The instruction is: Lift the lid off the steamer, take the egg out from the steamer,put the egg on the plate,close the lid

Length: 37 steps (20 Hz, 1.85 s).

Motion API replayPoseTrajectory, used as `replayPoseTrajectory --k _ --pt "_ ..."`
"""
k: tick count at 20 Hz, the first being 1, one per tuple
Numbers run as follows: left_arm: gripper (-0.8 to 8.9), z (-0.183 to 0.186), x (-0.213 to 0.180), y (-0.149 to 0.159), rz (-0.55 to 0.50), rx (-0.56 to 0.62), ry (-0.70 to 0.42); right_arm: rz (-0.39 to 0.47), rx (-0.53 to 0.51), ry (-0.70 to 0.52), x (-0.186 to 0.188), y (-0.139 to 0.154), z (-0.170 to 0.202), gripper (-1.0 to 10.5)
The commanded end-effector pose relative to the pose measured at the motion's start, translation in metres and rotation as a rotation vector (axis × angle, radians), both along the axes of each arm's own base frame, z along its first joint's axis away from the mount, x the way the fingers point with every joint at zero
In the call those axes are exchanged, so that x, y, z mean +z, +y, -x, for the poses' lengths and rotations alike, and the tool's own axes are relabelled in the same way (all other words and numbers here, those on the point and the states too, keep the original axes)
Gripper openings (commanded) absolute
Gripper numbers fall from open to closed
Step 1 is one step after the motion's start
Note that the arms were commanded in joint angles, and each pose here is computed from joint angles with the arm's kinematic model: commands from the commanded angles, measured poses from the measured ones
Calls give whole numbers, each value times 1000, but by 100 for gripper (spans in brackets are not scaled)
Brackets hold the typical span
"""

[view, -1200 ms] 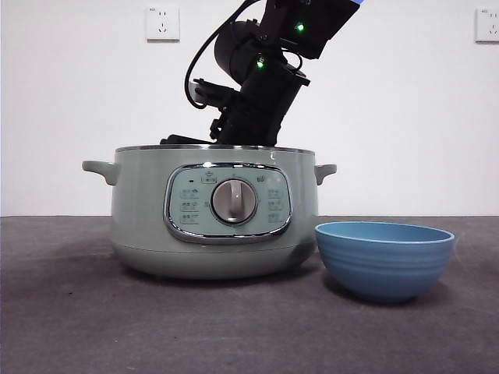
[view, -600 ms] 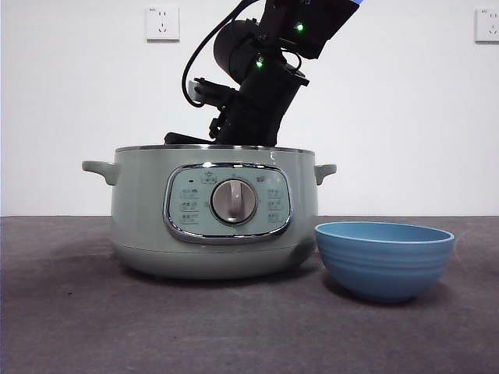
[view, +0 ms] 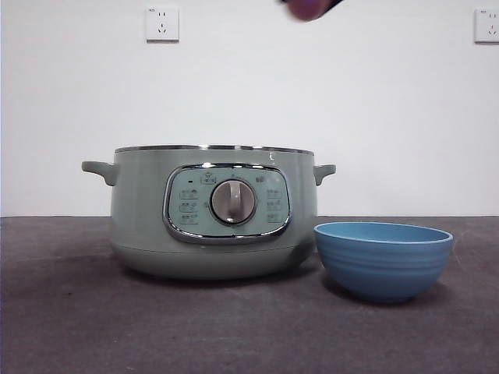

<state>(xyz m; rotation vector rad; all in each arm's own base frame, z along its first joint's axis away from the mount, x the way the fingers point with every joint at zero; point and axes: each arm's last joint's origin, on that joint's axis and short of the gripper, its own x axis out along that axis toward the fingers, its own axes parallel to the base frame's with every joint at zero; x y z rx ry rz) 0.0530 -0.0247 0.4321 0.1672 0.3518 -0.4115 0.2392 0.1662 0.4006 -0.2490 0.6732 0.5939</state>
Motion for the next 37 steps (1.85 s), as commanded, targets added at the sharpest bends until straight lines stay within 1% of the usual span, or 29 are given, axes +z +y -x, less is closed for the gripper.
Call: replayPoseTrajectory --k 1,4,6,9,10,11,13,17,20,27,31,37 --pt "-8 5 10 1 39 -44 -68 31 -47 28 -1 -20 2 -12" --pt "-8 5 10 1 40 -46 -68 46 -98 66 -10 -41 5 -12" --pt "-8 5 10 1 40 -46 -67 37 -87 136 -28 -48 4 -12" --pt "-8 5 10 1 40 -46 -67 60 -92 201 -68 -48 -2 -12" --pt "-8 5 10 1 40 -46 -67 53 -82 217 -81 -47 -3 -12" --pt "-8 5 10 1 40 -46 -67 27 -67 239 -97 -46 -4 -13" --pt "-8 5 9 1 40 -46 -67 0 -68 261 -124 -45 -4 -12" --pt "-8 5 10 1 40 -46 -67 2 -74 276 -163 -47 0 -12" --pt "-8 5 9 1 40 -47 -66 16 -75 302 -183 -46 -2 -12" --pt "-8 6 7 1 30 -47 -44 57 -67 375 -222 -33 -20 -12" --pt "-8 6 7 1 30 -47 -44 72 -49 393 -233 -25 -22 -12" --pt "-8 6 6 1 25 -48 -36 99 -47 431 -246 -22 -24 -12"
